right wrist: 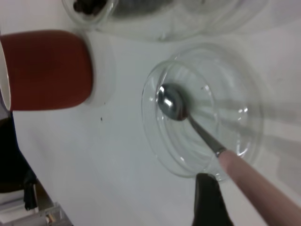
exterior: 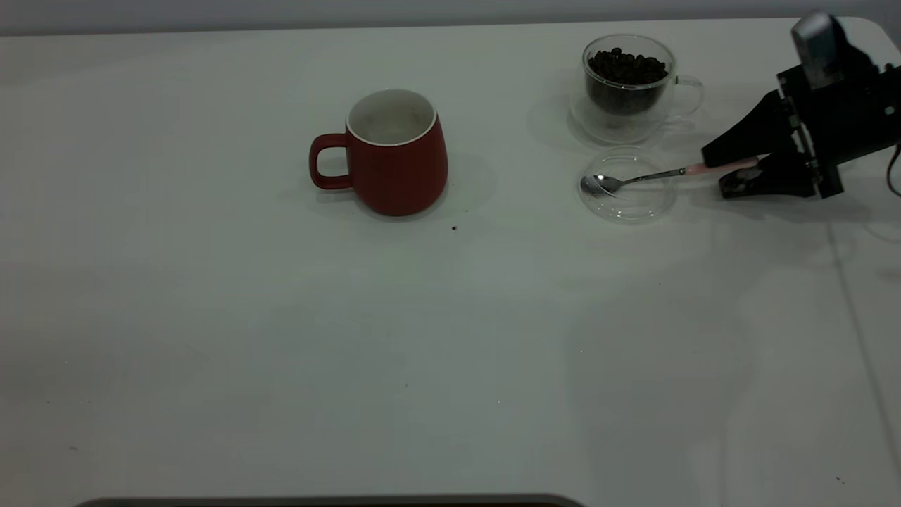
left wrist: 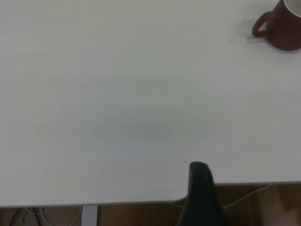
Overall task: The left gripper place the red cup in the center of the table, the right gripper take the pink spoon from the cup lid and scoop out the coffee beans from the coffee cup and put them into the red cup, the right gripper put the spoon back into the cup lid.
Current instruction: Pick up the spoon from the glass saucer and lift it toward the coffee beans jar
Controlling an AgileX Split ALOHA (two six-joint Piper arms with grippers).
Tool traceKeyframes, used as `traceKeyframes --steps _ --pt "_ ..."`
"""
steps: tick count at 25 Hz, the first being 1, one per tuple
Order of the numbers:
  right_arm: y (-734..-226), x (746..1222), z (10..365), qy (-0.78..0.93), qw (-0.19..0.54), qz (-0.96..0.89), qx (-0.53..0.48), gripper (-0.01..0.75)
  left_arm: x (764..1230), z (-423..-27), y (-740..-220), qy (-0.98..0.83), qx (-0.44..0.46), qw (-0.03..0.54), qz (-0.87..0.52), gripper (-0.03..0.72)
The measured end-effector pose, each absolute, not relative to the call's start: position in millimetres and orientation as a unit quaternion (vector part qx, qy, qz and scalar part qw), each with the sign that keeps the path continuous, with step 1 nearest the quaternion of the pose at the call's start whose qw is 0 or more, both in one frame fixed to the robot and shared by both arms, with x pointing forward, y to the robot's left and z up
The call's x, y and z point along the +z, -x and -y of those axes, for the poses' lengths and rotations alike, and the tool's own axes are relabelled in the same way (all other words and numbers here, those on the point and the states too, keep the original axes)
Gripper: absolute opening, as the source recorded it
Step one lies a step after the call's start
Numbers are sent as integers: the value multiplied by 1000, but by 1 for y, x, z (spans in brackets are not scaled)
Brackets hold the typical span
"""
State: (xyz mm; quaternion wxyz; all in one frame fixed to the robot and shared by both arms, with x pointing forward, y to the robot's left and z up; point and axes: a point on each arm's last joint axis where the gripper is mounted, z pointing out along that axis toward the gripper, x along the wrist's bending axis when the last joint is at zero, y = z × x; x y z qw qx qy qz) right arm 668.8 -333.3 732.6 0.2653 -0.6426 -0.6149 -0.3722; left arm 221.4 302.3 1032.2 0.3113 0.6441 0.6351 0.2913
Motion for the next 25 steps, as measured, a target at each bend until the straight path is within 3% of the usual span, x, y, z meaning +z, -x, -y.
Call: traceKeyframes --steps 10,14,19,25 --pt "-671 735 330 644 273 600 -388 464 1032 -302 -221 -644 291 311 -635 586" --pt "-671 735 330 644 274 600 -388 358 1032 -302 -221 -644 291 311 -635 586" --pt "-670 737 334 641 285 592 -397 92 1032 -302 -221 -644 291 311 -635 586" --pt "-670 758 365 644 255 599 -401 95 1032 -302 -221 -644 291 311 -635 586"
